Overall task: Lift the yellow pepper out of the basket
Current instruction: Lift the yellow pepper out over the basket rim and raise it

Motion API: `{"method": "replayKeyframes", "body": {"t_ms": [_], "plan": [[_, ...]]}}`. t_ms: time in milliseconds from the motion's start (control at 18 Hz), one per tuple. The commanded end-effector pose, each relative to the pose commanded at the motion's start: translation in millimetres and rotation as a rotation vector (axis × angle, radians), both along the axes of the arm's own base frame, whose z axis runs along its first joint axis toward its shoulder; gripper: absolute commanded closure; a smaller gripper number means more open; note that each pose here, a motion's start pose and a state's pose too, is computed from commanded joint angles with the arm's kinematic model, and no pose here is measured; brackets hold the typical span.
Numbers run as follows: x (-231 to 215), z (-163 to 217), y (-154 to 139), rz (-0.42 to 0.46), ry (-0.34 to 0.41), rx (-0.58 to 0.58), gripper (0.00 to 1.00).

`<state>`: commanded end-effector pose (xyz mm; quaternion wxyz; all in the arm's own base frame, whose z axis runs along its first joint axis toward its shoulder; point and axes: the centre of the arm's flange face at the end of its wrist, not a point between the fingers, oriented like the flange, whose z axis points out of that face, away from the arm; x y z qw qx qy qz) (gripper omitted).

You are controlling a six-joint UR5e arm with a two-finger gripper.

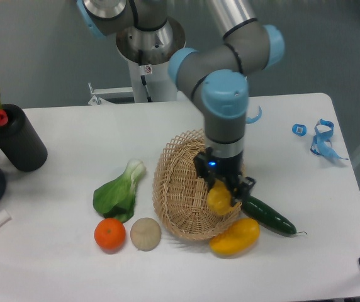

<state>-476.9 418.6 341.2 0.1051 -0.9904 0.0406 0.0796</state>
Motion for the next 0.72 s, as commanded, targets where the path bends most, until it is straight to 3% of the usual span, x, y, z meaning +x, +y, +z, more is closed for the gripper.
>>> {"method": "replayKeyframes", "body": {"t_ms": [167, 333, 722], "plan": [[-17, 22, -41, 0.062, -0.077, -0.043, 0.54], [-25, 37, -52, 0.085, -0.142, -0.075, 0.54], [-49, 56, -68, 0.044, -0.091, -0.153, 0.54]]}}
